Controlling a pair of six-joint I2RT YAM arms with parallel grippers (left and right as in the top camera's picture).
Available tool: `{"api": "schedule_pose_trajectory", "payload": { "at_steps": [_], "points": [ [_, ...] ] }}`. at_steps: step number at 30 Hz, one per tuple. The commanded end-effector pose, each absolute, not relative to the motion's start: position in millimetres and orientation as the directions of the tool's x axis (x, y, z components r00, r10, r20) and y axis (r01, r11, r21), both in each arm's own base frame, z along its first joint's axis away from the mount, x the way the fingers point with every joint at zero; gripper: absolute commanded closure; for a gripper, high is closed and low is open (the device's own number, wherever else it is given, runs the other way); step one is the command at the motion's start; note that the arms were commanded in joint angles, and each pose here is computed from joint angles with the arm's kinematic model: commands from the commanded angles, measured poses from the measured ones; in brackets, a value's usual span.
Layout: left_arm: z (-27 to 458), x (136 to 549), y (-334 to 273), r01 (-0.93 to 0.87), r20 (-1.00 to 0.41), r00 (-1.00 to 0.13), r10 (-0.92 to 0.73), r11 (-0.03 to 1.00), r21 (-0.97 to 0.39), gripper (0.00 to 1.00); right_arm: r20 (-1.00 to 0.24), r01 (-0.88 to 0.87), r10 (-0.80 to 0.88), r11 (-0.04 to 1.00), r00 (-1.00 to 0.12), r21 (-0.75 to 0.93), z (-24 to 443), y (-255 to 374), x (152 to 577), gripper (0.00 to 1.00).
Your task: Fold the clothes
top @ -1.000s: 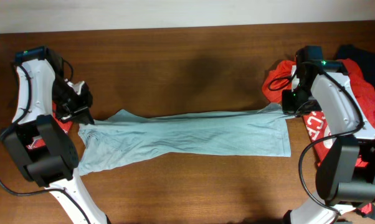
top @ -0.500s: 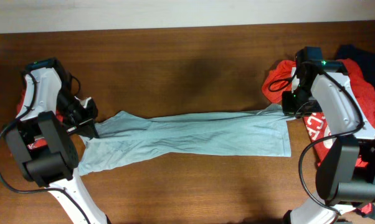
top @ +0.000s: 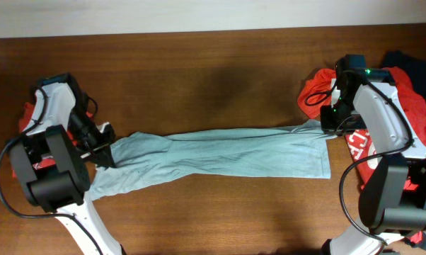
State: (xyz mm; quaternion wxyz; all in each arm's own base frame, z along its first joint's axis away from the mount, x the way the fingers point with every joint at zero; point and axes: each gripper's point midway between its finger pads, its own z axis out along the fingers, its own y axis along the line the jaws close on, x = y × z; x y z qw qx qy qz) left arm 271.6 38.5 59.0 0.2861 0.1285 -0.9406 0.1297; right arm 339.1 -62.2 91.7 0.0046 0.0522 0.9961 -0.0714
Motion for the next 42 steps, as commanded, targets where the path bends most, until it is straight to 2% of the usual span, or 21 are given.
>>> {"api": "schedule_pose_trajectory", "payload": {
  "at_steps": [1, 4, 12, 14, 17, 22, 24, 25, 27, 31, 36, 38, 39, 42],
  "points": [
    [60, 261, 45, -0.31, 0.578, -0.792, -0.198, 0.945, -0.101, 0.99, -0.046, 0.123, 0.117, 0.978, -0.992, -0.169, 104, -70, 339, 0.91],
    [56, 254, 45, -0.314, 0.597, -0.776, -0.205, 0.946, -0.084, 0.99, -0.032, 0.12, 0.116, 0.978, -0.993, -0.169, 104, -70, 336, 0.91],
    [48, 242, 64, -0.313, 0.603, -0.744, -0.289, 0.947, 0.069, 0.99, 0.033, 0.11, 0.117, 0.98, -0.993, -0.169, 93, -69, 327, 0.91],
    [44, 247, 65, -0.315, 0.581, -0.759, -0.293, 0.947, 0.066, 0.94, 0.04, 0.108, 0.116, 0.98, -0.992, -0.169, 91, -69, 326, 0.91],
    [39, 254, 66, -0.319, 0.555, -0.777, -0.298, 0.946, 0.061, 0.93, 0.042, 0.108, 0.117, 0.98, -0.992, -0.169, 91, -69, 326, 0.91],
    [36, 259, 65, -0.327, 0.537, -0.788, -0.301, 0.944, 0.05, 0.85, 0.056, 0.105, 0.116, 0.98, -0.992, -0.169, 91, -68, 323, 0.9],
    [36, 259, 65, -0.327, 0.537, -0.788, -0.301, 0.944, 0.049, 0.82, 0.059, 0.105, 0.116, 0.98, -0.991, -0.169, 91, -68, 322, 0.82],
    [36, 259, 65, -0.327, 0.537, -0.788, -0.301, 0.944, 0.049, 0.82, 0.059, 0.105, 0.117, 0.98, -0.991, -0.17, 91, -68, 322, 0.81],
    [36, 259, 64, -0.331, 0.538, -0.788, -0.301, 0.943, 0.043, 0.74, 0.057, 0.105, 0.117, 0.979, -0.992, -0.172, 91, -69, 322, 0.7],
    [36, 259, 64, -0.331, 0.539, -0.787, -0.3, 0.943, 0.043, 0.72, 0.056, 0.106, 0.117, 0.979, -0.992, -0.172, 91, -69, 323, 0.67],
    [37, 258, 64, -0.33, 0.541, -0.786, -0.3, 0.943, 0.043, 0.71, 0.051, 0.109, 0.119, 0.981, -0.992, -0.163, 88, -68, 326, 0.54],
    [36, 259, 64, -0.33, 0.54, -0.787, -0.3, 0.943, 0.043, 0.7, 0.066, 0.118, 0.128, 0.983, -0.99, -0.137, 82, -67, 325, 0.46],
    [35, 260, 64, -0.33, 0.533, -0.791, -0.301, 0.943, 0.043, 0.7, 0.082, 0.113, 0.12, 0.99, -0.989, -0.084, 77, -63, 325, 0.36],
    [32, 266, 65, -0.332, 0.512, -0.803, -0.304, 0.943, 0.04, 0.69, 0.104, 0.122, 0.12, 0.992, -0.987, 0.014, 69, -57, 324, 0.27]
  ]
}}
